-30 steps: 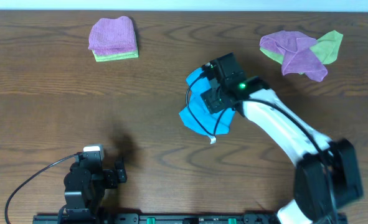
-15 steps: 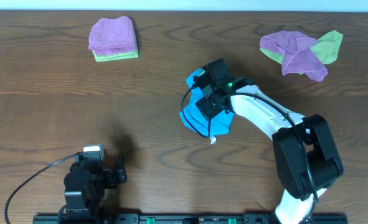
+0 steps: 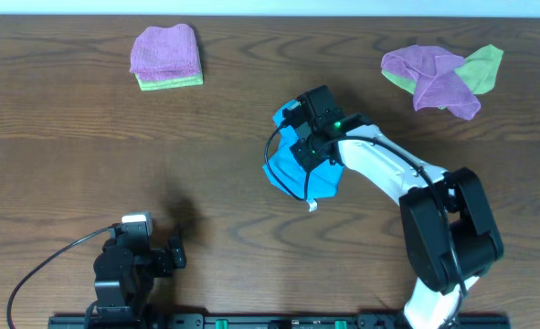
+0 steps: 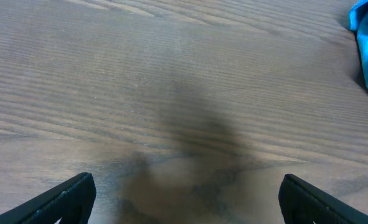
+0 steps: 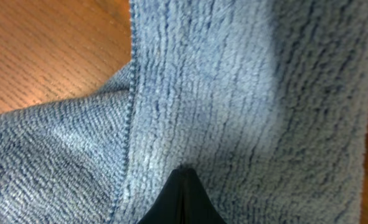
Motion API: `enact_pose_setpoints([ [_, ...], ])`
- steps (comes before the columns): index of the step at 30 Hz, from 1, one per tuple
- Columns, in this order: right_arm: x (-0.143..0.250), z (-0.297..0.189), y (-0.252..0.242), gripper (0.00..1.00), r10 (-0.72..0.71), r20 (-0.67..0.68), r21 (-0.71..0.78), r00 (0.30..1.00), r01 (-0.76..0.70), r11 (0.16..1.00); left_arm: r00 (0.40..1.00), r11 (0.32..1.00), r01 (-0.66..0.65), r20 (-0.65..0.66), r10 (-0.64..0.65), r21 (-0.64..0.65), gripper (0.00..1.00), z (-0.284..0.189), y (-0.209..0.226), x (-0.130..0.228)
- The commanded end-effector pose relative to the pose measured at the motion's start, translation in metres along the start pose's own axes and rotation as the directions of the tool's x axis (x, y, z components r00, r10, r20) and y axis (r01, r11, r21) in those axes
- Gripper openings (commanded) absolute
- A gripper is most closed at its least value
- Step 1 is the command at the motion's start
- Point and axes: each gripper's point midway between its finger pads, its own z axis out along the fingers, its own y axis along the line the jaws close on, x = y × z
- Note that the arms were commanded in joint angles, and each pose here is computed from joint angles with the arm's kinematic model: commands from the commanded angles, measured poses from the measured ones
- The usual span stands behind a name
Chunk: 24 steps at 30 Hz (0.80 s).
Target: Fold the cloth
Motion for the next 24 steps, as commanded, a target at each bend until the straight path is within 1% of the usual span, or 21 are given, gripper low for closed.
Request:
enact_pose_setpoints([
  [1, 0.001, 0.002, -0.004, 0.11, 0.026, -0.013, 0.005, 1.000, -0.025, 1.000, 1.000, 1.000, 0.017, -0.006, -0.017, -0.002, 0.95, 0.001, 0.001, 0.003],
  [2, 0.005, 0.002, 0.001, 0.30, 0.024, -0.027, -0.022, 0.999, -0.024, 0.999, 1.000, 1.000, 0.017, -0.006, -0.017, -0.002, 0.95, 0.001, 0.001, 0.003],
  [3, 0.010, 0.001, 0.010, 0.40, 0.006, -0.047, -0.069, 0.999, -0.009, 0.998, 1.000, 1.000, 0.016, -0.006, -0.016, -0.002, 0.95, 0.001, 0.001, 0.003],
  [5, 0.017, 0.000, 0.023, 0.46, -0.021, -0.068, -0.133, 0.997, 0.012, 0.991, 1.000, 1.000, 0.016, -0.006, -0.016, -0.002, 0.95, 0.001, 0.001, 0.003],
  [7, 0.023, -0.001, 0.032, 0.49, -0.049, -0.091, -0.170, 0.995, 0.032, 0.985, 1.000, 1.000, 0.016, -0.006, -0.016, -0.002, 0.95, 0.001, 0.001, 0.003],
  [13, 0.027, -0.002, 0.037, 0.56, -0.072, -0.104, -0.184, 0.992, 0.052, 0.981, 1.000, 1.000, 0.016, -0.006, -0.016, -0.002, 0.95, 0.001, 0.001, 0.003],
  [24, 0.029, 0.001, 0.031, 0.61, -0.103, -0.107, -0.161, 0.989, 0.085, 0.983, 1.000, 1.000, 0.016, -0.006, -0.016, -0.002, 0.95, 0.001, 0.001, 0.003],
])
